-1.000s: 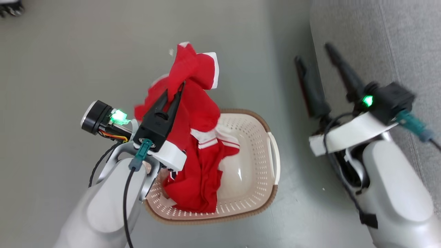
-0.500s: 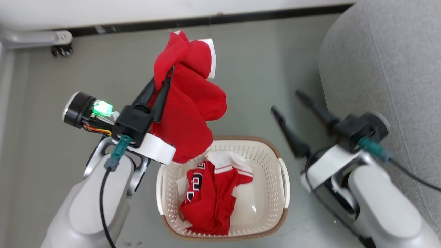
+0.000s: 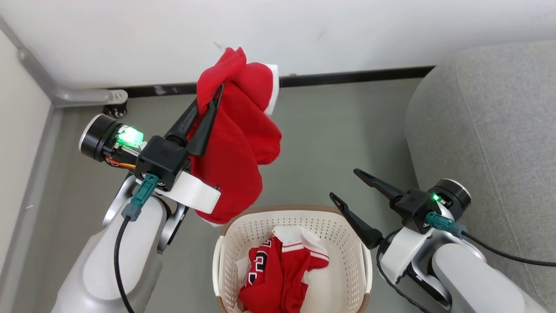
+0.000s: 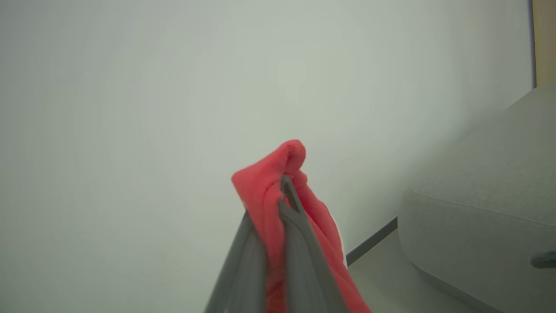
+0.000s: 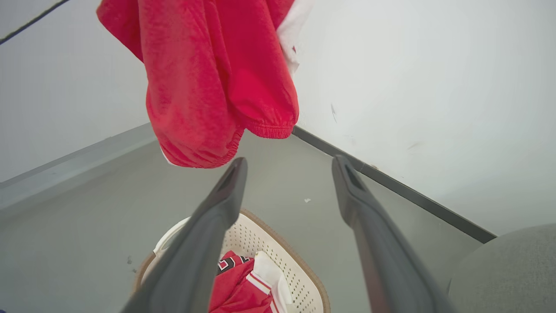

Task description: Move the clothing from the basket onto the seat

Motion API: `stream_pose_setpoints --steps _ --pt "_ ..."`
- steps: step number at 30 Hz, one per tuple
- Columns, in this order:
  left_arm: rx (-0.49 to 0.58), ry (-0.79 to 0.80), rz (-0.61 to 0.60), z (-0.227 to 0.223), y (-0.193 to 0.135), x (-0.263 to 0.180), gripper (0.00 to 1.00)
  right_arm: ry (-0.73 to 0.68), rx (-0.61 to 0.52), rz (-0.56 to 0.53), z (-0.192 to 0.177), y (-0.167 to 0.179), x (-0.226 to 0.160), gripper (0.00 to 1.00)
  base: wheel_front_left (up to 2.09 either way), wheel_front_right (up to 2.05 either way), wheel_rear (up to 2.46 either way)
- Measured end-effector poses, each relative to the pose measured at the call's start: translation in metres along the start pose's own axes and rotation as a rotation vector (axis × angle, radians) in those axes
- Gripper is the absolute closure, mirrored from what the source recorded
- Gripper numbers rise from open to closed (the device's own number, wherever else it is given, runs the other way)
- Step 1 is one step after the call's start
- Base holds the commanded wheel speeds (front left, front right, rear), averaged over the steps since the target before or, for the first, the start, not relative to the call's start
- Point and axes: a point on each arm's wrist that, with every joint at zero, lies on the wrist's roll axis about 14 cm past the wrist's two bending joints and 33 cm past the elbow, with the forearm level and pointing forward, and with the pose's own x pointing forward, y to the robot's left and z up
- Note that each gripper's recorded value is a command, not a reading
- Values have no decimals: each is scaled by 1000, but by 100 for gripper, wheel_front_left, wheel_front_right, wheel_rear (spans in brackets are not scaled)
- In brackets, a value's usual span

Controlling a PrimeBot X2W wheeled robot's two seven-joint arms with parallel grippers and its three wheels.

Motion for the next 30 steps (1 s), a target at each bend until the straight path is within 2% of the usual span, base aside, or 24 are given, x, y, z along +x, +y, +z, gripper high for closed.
stream_pose_setpoints --steps 7,17,24,30 --pt "4 -97 -21 47 -5 -3 100 3 -50 20 10 3 -10 0 0 0 0" --pt "21 -241 -88 111 -24 -14 100 -16 -59 11 28 1 -26 0 0 0 0" --pt "28 -266 -113 127 -32 -25 100 -49 -38 60 42 18 -26 0 0 0 0" --pt "28 -266 -125 131 -36 -33 100 -59 -36 143 52 40 -18 0 0 0 0"
